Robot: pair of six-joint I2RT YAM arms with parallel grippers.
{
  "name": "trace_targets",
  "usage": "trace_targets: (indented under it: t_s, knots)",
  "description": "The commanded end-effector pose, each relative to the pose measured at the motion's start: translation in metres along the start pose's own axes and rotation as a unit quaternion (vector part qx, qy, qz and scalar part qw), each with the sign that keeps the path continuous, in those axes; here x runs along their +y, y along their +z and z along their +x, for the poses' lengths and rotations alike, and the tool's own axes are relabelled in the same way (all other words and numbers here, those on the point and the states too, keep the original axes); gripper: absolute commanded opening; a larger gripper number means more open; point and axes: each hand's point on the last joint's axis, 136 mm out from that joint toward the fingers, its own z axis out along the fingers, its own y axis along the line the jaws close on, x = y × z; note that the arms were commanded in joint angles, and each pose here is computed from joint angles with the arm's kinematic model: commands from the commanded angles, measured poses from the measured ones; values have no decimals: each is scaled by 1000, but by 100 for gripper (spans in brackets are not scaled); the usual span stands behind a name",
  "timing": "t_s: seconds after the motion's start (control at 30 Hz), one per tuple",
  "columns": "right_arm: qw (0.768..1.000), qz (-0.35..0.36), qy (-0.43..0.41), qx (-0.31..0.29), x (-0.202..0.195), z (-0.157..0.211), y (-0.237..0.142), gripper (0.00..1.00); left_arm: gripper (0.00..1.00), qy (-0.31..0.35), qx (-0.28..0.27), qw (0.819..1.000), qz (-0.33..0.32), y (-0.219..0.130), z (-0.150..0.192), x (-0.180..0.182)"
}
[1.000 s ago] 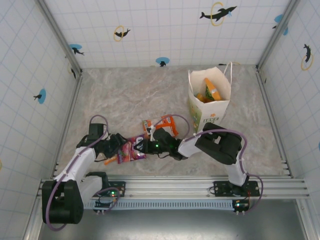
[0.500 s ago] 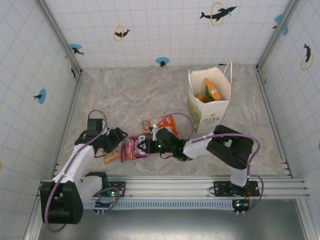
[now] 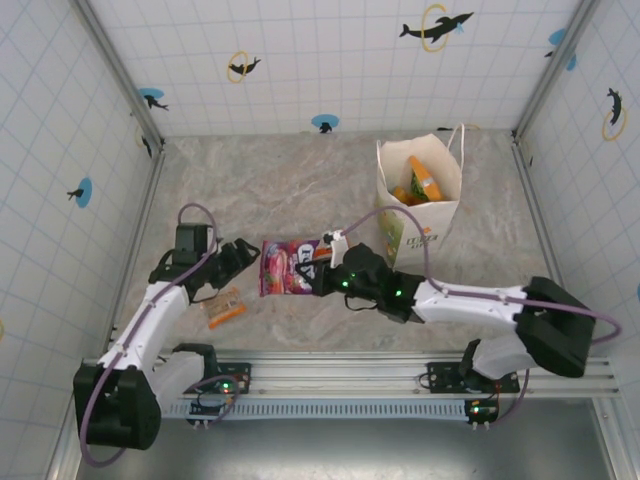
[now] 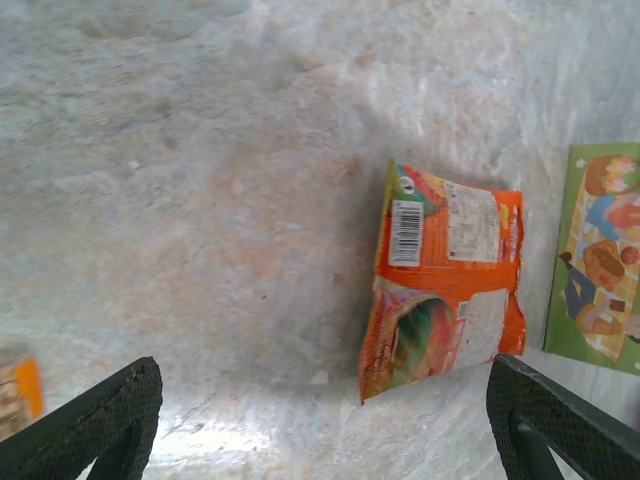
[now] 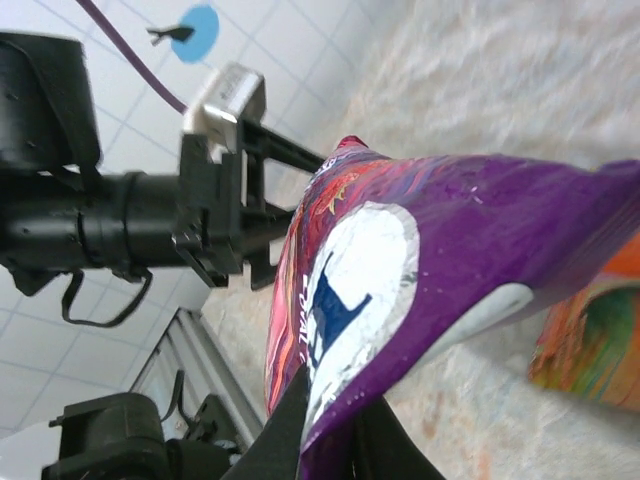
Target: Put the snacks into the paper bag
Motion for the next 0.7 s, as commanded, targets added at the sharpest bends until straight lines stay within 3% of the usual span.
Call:
trace_targets:
  t_s: [0.0,0.37,0.67]
  knots:
    - [995,22,-74,-64,11,-53,-21,11,86,35,-30,998,34,-1,-18,-33]
    - [954,67,-211,-200,42,-193,-84,9,86,150,-42,984,86,28,-22,-101]
    - [909,147,-256,-295,26,-275,-152,9,86,230,-41,963,137,46,-11,-158]
